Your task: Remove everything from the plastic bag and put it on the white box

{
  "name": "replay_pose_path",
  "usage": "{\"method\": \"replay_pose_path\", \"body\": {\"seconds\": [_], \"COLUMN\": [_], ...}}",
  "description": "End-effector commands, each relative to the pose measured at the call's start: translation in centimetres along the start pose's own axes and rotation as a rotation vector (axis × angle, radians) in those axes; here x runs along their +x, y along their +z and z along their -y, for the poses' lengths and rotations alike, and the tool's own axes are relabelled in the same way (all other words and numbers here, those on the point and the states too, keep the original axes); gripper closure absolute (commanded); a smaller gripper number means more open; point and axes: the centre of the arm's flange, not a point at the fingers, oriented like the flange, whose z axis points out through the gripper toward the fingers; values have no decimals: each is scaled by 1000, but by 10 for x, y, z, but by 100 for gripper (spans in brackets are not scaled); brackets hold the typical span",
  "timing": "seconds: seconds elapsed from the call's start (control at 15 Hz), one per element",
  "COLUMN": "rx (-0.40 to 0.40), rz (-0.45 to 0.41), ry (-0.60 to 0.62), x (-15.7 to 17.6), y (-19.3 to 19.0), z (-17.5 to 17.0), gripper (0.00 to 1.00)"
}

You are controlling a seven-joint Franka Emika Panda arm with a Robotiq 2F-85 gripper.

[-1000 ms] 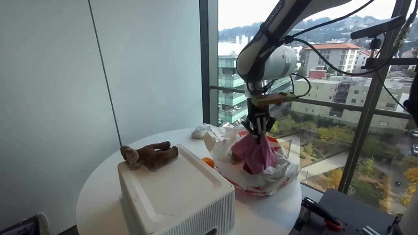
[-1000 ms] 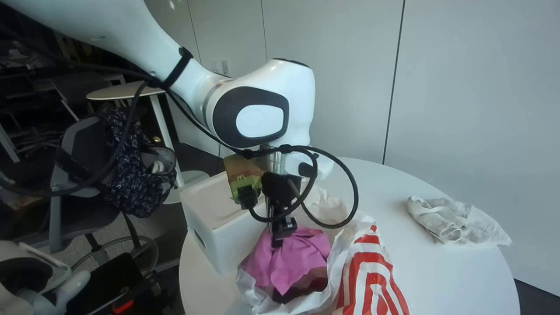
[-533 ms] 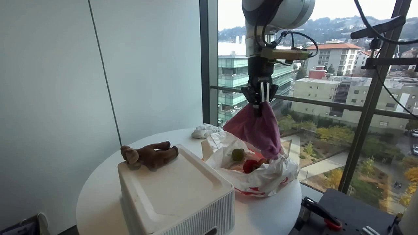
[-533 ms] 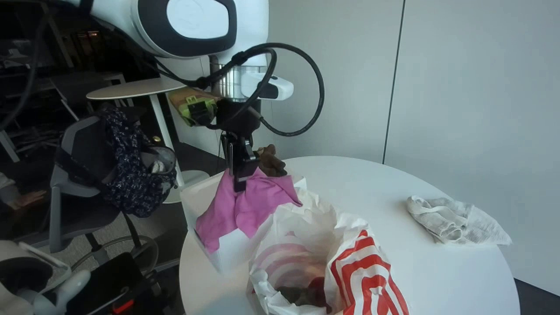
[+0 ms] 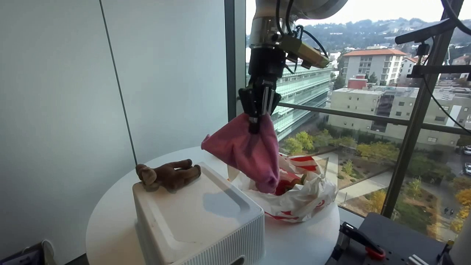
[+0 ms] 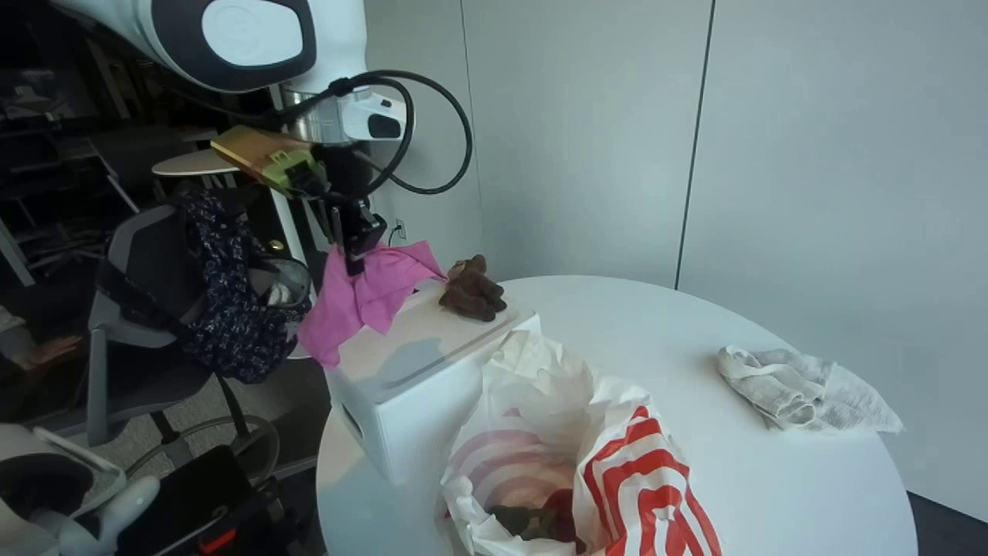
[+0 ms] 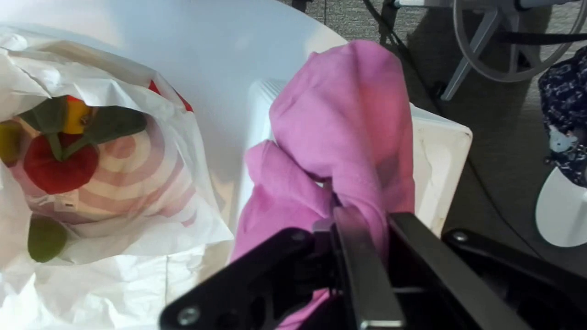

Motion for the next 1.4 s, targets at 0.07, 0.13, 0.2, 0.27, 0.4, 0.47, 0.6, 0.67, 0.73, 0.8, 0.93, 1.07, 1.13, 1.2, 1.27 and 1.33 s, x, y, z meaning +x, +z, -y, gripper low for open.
{"method": "replay_pose_path", "body": {"seconds": [0.07, 0.13, 0.2, 0.27, 0.4, 0.47, 0.6, 0.67, 0.73, 0.8, 0.93, 1.07, 1.13, 1.2, 1.27, 1.33], "rx": [11, 2, -8, -16, -31, -42, -63, -82, -94, -107, -136, -195, -219, -242, -261, -271], "rz": [-69, -70, -78, -83, -123, -170, -224, -250, -266, -268, -300, -391, -427, -454, -470, -455], "ry": [-233, -268, -300, -329, -372, -381, -412, -428, -435, -438, -440, -435, -417, -381, -338, -275], "x": [22, 24, 26, 28, 32, 35, 40, 41, 43, 44, 46, 53, 57, 62, 67, 70], "y": [65, 78, 92, 105, 134, 146, 167, 177, 184, 190, 194, 186, 178, 166, 157, 144], "z": [77, 91, 105, 116, 132, 138, 144, 143, 142, 137, 125, 103, 89, 69, 50, 25], "gripper": [97, 97, 97, 97, 97, 97, 97, 89, 64, 64, 51, 37, 29, 22, 15, 7]}}
